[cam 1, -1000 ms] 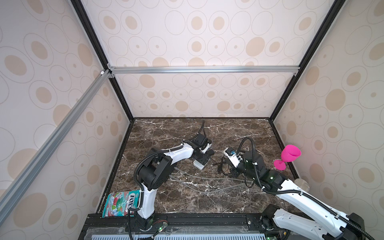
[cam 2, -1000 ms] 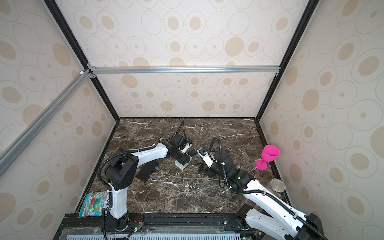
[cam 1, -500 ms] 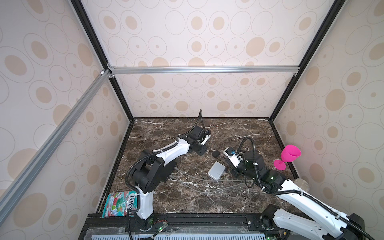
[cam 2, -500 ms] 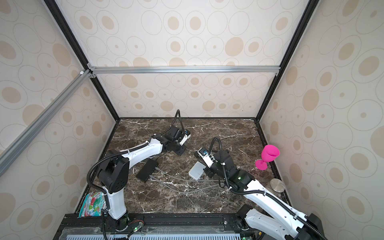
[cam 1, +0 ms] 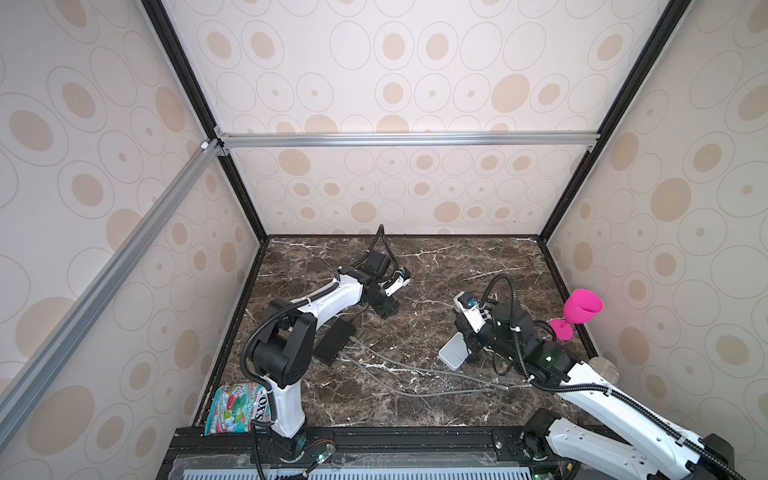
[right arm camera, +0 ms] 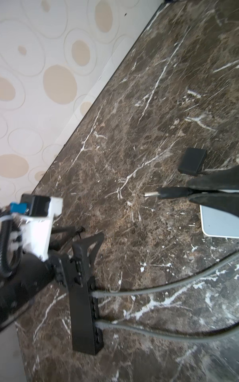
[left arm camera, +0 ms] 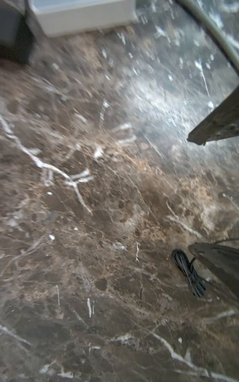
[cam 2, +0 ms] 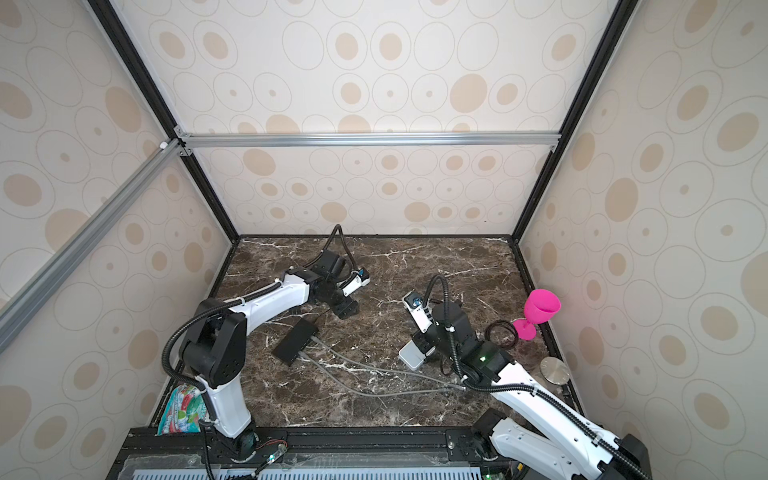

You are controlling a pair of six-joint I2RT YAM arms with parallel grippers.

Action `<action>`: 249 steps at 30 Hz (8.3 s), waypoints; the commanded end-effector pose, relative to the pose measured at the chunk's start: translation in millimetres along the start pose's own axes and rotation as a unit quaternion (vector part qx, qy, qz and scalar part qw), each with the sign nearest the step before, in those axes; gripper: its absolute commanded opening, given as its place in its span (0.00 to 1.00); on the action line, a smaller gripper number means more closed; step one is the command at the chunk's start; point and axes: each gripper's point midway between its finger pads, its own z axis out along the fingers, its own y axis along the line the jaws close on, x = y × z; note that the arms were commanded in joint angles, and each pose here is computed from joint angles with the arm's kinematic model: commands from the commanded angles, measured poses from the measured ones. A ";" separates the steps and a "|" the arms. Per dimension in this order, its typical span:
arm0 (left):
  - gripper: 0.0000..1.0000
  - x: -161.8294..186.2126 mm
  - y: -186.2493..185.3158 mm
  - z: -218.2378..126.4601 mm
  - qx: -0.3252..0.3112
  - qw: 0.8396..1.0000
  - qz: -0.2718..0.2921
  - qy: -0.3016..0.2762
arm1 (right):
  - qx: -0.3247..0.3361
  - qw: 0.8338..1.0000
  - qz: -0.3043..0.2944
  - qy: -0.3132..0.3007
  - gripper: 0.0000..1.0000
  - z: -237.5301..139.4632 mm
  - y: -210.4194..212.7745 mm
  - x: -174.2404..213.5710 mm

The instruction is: Insert the plug into the switch port

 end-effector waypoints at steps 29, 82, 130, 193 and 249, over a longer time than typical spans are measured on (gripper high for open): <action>0.98 -67.2 -188.8 85.8 -0.083 0.989 -0.119 0.010 | 0.319 0.925 0.205 0.014 0.00 -49.2 -138.3 31.9; 0.62 63.8 -54.1 11.8 0.189 0.829 0.526 0.012 | 0.017 0.985 0.159 0.062 0.00 19.9 -38.6 44.2; 0.70 20.0 29.1 3.0 -0.058 0.944 -0.313 -0.083 | -0.243 0.908 -0.038 0.340 0.00 101.8 124.1 123.0; 0.58 75.3 -25.6 41.1 0.023 0.933 -0.360 -0.010 | -0.209 0.943 -0.010 0.258 0.00 145.1 123.6 96.7; 0.59 67.3 -90.7 44.7 0.079 0.928 -0.364 -0.016 | -0.238 0.956 -0.024 0.168 0.00 192.5 134.8 1.5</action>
